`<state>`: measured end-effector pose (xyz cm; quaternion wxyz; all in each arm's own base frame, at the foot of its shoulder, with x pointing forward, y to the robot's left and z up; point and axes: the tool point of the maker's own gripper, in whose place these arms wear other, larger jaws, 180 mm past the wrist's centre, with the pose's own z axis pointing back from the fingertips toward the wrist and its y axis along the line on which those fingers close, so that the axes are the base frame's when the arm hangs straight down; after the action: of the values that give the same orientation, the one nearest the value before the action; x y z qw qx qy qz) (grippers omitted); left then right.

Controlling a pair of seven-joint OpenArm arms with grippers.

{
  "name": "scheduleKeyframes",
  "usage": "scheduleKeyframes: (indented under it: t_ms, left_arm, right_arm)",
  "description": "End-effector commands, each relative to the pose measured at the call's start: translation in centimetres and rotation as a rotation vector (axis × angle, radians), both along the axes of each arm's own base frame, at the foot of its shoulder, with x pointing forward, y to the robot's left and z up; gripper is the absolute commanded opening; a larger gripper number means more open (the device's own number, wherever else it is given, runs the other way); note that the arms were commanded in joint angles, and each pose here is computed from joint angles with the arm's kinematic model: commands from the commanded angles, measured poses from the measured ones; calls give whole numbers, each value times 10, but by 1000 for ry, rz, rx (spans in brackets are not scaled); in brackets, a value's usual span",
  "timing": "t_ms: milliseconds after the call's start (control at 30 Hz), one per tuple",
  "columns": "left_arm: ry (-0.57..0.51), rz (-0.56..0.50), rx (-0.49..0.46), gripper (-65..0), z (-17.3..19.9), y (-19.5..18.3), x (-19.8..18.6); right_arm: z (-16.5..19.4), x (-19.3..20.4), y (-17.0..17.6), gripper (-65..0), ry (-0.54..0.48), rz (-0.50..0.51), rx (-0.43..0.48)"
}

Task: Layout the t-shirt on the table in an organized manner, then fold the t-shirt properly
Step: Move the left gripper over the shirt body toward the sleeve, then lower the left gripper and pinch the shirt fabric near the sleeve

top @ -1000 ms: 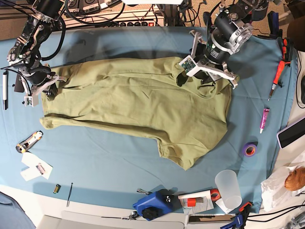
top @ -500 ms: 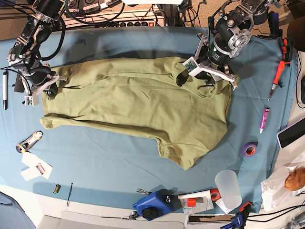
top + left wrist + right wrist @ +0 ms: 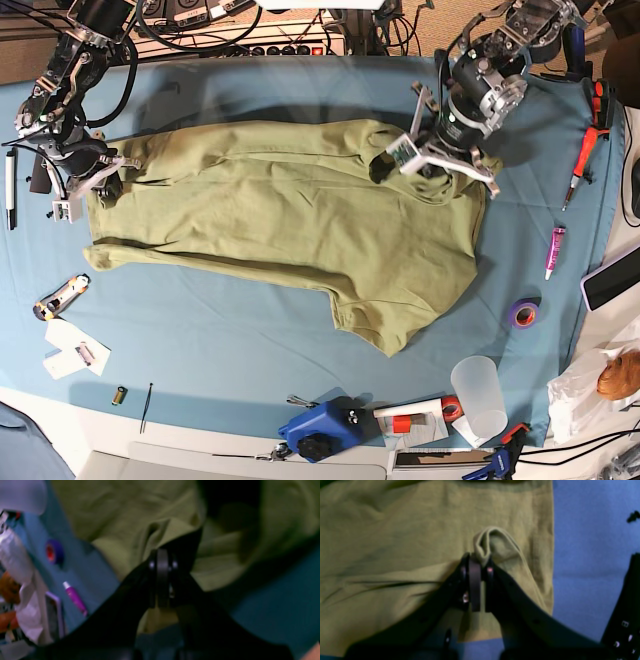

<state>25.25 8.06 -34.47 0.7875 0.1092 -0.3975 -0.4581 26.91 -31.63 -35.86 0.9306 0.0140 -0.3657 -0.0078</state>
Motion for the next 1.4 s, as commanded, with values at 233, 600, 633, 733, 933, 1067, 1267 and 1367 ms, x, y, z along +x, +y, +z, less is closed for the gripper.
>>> scheduleKeyframes:
  t_ms: [233,600,633,733,933,1067,1267,1367]
  left_arm:
    - [-32,-14,-36,-650,1,-3,47]
    - [-105,37,-136,-650,25,-25,110]
    - [-100,35,-157,-650,28,-29,114]
    - [-88,52,-159,-650,23,-30,127]
    - [31,92,-119,-650,-20,-26,137]
    - [-4,127,-165,-650,-9,-36,144]
    - [-63,107,-235,-650,22,-65,163]
    - [-94,96,-261,-650,39,-77,173]
  right_arm:
    - [14,8,-5,-650,-46,6,-19]
    - [14,8,-5,-650,-47,6,-20]
    - [14,8,-5,-650,-46,5,-21]
    - [14,8,-6,-650,-46,5,-22]
    - [14,7,-11,-650,-42,-30,-30]
    - [15,7,-26,-650,-48,-98,-78]
    - [16,5,-33,-650,-48,-127,-88]
    - [16,5,-33,-650,-48,-127,-88]
